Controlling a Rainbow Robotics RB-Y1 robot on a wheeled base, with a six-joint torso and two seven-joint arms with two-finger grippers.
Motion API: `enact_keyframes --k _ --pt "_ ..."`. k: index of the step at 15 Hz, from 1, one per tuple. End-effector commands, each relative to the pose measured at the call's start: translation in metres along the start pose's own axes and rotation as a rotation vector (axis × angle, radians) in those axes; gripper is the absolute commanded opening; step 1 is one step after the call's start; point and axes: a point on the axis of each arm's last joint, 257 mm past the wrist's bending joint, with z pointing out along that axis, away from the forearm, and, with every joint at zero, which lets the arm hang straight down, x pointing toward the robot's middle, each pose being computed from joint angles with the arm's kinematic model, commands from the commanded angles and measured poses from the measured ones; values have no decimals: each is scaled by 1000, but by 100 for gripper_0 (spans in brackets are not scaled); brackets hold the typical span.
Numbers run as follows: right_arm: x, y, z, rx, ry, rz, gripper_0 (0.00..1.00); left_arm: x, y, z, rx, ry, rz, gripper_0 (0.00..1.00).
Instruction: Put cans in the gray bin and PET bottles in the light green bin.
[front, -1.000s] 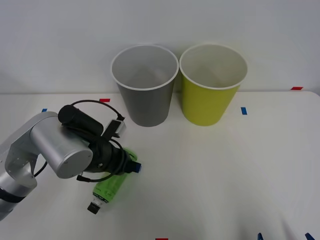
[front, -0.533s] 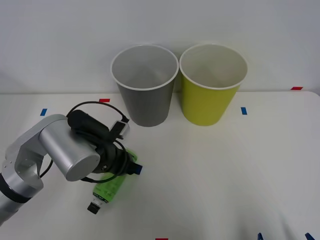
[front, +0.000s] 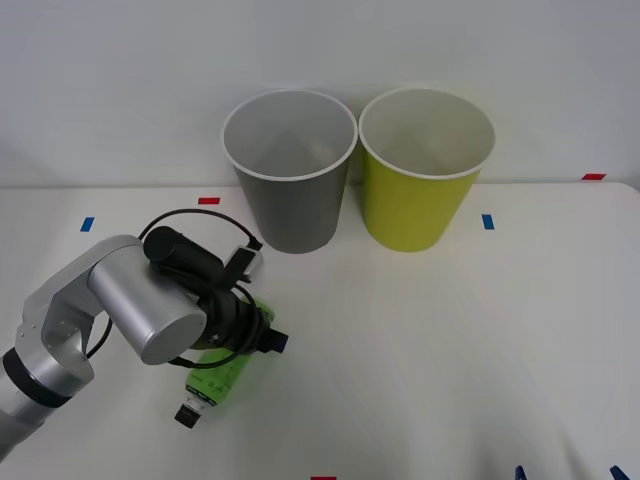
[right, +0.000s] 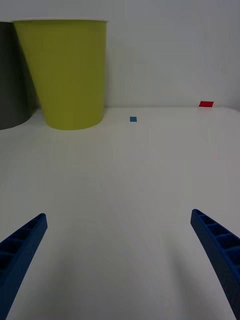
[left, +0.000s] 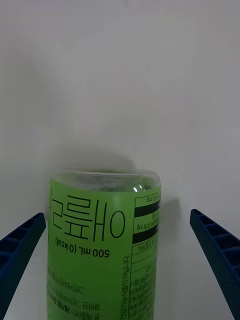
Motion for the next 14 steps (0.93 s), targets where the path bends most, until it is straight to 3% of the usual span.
enact_keyframes --k 1,10,11,12,13,14 --pt "0 0 0 0 0 0 100 2 3 4 -2 5 1 100" --pt "0 0 0 0 0 0 100 4 1 12 9 0 21 99" --pt "0 0 0 0 0 0 100 4 1 12 9 2 21 85" --pt "0 0 0 0 0 0 100 4 1 12 7 1 22 46" --pt "0 0 0 0 0 0 100 4 2 12 7 0 23 0" --pt "0 0 0 0 0 0 100 3 2 12 8 -2 22 0"
